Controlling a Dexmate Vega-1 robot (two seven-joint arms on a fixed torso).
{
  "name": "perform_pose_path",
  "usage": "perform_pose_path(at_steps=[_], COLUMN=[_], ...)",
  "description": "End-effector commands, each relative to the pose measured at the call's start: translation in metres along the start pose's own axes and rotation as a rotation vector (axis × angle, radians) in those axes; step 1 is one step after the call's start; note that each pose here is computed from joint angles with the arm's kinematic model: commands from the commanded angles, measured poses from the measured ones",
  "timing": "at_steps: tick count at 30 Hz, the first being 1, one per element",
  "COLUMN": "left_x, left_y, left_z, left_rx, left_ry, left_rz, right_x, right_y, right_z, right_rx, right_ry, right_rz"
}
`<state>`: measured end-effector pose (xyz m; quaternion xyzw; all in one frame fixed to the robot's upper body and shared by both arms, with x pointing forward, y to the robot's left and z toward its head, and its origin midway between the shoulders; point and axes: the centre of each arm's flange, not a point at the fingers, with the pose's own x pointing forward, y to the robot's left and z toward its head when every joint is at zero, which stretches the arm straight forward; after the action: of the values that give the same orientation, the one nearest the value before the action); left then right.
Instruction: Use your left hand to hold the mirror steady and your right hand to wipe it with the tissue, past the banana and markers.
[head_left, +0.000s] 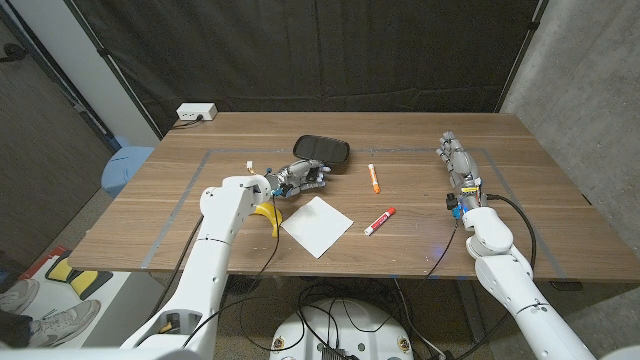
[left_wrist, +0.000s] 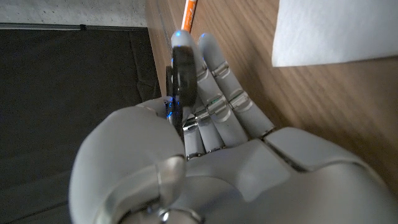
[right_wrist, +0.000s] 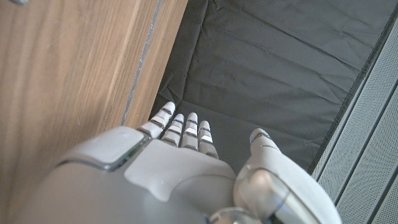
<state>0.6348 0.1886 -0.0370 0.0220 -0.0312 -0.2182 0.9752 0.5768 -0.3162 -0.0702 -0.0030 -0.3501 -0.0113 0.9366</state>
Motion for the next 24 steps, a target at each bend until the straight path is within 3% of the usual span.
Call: perform_pose_path(at_steps=[1, 12, 19, 24], left_x=[0.002, -0.002, -0.003, -0.002], left_y=[-0.008, -0.012, -0.010, -0.006], left_z=[0.010, 0.022, 0.026, 0.024], left_rx=[0.166, 0.310, 0.379, 0.368], left_ry=[-0.083, -0.195, -0.258, -0.311], left_rz=[0.002, 0.067, 0.080, 0.048], right_x=[-0.002, -0.001, -0.004, -0.008], right_y=[-0.002, 0.002, 0.011, 0.020], right_z=[0.001, 0.010, 0.021, 0.030], right_rx=[-0.002, -0.071, -0.208, -0.324], right_ry=[-0.003, 0.012, 0.028, 0.023], right_rz=[-0.004, -0.006, 0.013, 0.044])
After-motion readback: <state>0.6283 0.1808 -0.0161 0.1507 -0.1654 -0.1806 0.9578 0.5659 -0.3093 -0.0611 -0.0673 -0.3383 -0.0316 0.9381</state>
